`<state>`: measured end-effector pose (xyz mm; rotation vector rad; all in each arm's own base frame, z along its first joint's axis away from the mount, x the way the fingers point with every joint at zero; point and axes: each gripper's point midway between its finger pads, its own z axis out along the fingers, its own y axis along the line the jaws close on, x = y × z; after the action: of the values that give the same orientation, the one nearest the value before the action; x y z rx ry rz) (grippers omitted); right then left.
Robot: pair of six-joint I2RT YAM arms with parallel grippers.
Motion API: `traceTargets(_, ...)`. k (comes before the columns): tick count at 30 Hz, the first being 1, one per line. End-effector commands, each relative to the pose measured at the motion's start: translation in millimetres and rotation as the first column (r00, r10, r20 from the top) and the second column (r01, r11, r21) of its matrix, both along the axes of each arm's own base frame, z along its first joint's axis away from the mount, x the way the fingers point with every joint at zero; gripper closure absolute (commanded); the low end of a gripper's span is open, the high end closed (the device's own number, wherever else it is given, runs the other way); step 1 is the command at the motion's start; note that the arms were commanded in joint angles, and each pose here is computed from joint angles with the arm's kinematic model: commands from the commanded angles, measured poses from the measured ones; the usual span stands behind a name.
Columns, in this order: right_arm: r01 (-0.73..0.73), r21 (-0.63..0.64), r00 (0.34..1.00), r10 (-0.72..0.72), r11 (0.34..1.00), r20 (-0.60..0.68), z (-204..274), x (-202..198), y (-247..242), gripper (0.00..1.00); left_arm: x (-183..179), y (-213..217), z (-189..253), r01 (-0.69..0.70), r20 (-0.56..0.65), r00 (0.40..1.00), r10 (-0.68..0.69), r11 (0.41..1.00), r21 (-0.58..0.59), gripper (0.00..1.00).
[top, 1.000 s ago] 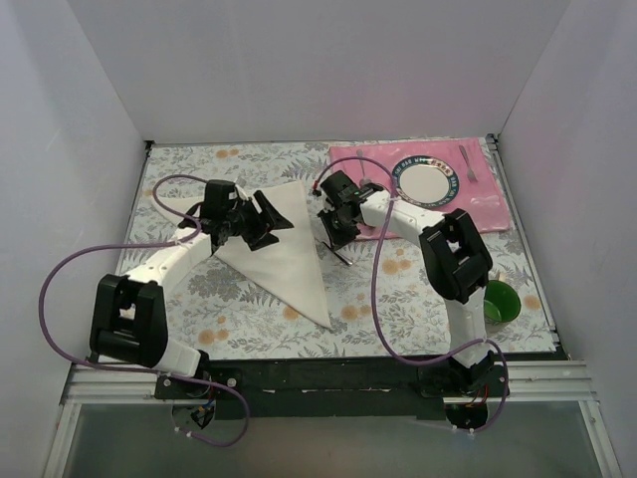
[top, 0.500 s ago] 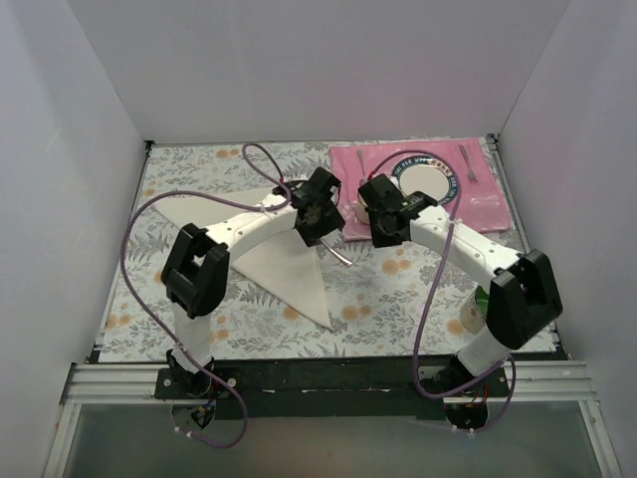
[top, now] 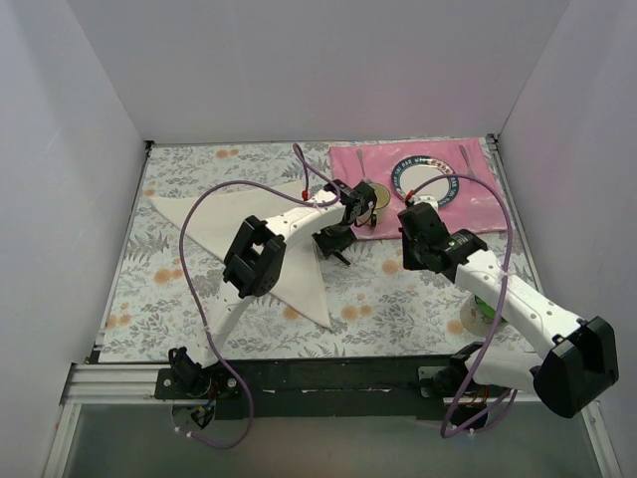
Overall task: Fold the napkin, place the utensils inside, and roll it up
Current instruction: Grab a utensil with the left arm
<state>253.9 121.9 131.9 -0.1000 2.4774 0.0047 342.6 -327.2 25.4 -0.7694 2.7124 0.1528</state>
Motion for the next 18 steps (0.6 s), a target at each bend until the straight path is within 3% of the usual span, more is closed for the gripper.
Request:
traceTargets(1,-0.063,0.055,0.997,0.06,0.997,0.052,8.8,-0.5,7.8,0.75,-7.3,4.9,16.4,-0.312,0.047,0.948,0.315,0.948,-0.056,0.53)
traceTargets(9,-0.076,0.036,0.994,0.073,0.996,0.084,18.6,-4.9,-0.6,0.76,-9.8,8.7,-1.7,-0.348,0.046,0.936,0.35,0.936,-0.054,0.58)
traceTargets(13,-0.077,0.036,0.992,0.073,0.996,0.108,26.4,-6.7,-3.7,0.76,-11.1,13.1,-13.3,-0.316,0.081,0.942,0.327,0.941,-0.119,0.77)
traceTargets(14,-0.075,0.03,0.991,0.071,0.997,0.111,26.6,-6.9,-5.0,0.76,-0.7,2.0,-2.0,-0.3,0.118,0.937,0.328,0.931,-0.207,0.85)
traceTargets(18,-0.065,0.028,0.99,0.061,0.997,0.127,28.8,-7.3,-8.9,0.76,-5.5,6.4,-10.7,-0.271,0.126,0.946,0.298,0.942,-0.197,0.96)
